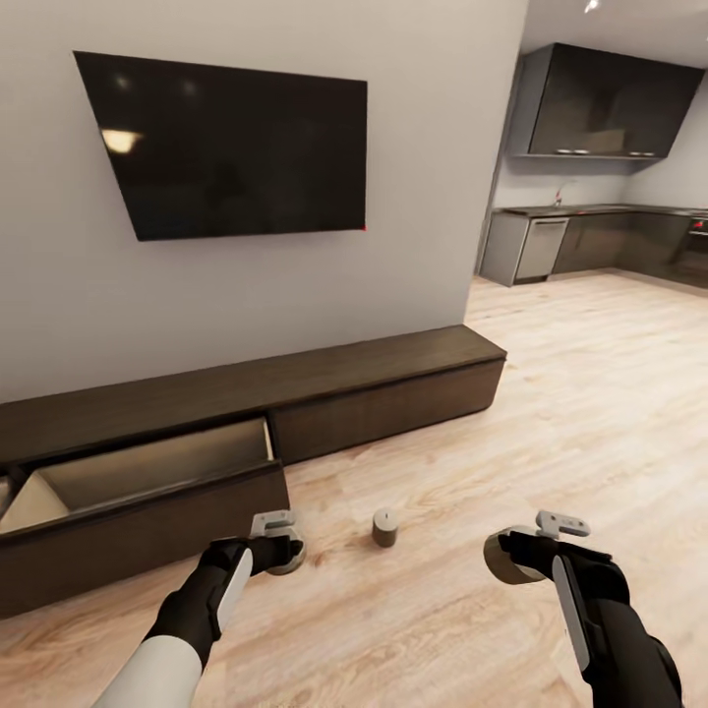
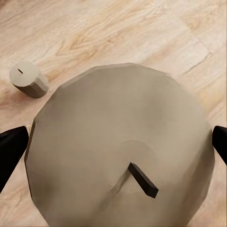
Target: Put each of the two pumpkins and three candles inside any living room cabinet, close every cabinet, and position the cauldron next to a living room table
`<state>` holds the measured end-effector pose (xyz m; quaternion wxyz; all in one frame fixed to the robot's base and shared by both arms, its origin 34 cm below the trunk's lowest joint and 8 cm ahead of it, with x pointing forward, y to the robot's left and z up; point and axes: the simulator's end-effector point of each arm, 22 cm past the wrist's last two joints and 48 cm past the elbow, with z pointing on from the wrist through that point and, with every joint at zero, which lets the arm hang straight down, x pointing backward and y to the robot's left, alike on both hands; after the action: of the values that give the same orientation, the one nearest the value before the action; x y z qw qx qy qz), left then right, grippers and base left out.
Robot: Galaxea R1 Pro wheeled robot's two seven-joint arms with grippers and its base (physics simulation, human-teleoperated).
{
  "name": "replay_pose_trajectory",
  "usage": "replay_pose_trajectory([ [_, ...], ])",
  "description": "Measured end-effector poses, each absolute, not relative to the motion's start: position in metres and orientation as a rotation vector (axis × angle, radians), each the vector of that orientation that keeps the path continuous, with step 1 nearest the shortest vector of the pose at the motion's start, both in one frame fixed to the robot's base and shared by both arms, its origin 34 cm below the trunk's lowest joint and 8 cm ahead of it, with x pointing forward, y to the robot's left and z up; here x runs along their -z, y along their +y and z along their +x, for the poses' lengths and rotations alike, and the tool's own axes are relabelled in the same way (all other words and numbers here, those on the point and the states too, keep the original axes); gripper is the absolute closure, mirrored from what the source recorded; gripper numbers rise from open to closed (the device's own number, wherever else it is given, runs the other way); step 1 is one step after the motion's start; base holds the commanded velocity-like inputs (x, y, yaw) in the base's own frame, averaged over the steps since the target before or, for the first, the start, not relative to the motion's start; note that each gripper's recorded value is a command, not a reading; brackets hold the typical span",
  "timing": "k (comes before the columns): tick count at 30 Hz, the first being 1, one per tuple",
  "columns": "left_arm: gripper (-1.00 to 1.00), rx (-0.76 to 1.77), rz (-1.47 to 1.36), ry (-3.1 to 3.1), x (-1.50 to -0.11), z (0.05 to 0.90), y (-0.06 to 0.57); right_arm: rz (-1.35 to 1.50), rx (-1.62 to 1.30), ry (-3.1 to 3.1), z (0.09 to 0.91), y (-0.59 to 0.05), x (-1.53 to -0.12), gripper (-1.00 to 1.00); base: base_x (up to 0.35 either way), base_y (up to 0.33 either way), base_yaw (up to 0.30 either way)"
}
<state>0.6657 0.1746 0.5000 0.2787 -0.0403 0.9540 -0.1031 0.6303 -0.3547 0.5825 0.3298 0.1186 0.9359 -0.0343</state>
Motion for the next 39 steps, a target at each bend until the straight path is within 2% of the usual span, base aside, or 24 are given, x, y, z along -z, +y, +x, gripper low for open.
replay_pose_trajectory([
  [22, 1.00, 0.277, -0.113, 2.567, -0.495, 0.666, 0.175, 0.311, 0.091, 2.467, 0.628, -0.354, -0.573, 1.00, 0.000, 0.279, 0.239],
  [39, 1.00, 0.276, -0.114, 2.568, -0.494, 0.666, 0.176, 0.263, 0.085, 2.479, 0.625, -0.343, -0.566, 1.00, 0.000, 0.282, 0.022],
])
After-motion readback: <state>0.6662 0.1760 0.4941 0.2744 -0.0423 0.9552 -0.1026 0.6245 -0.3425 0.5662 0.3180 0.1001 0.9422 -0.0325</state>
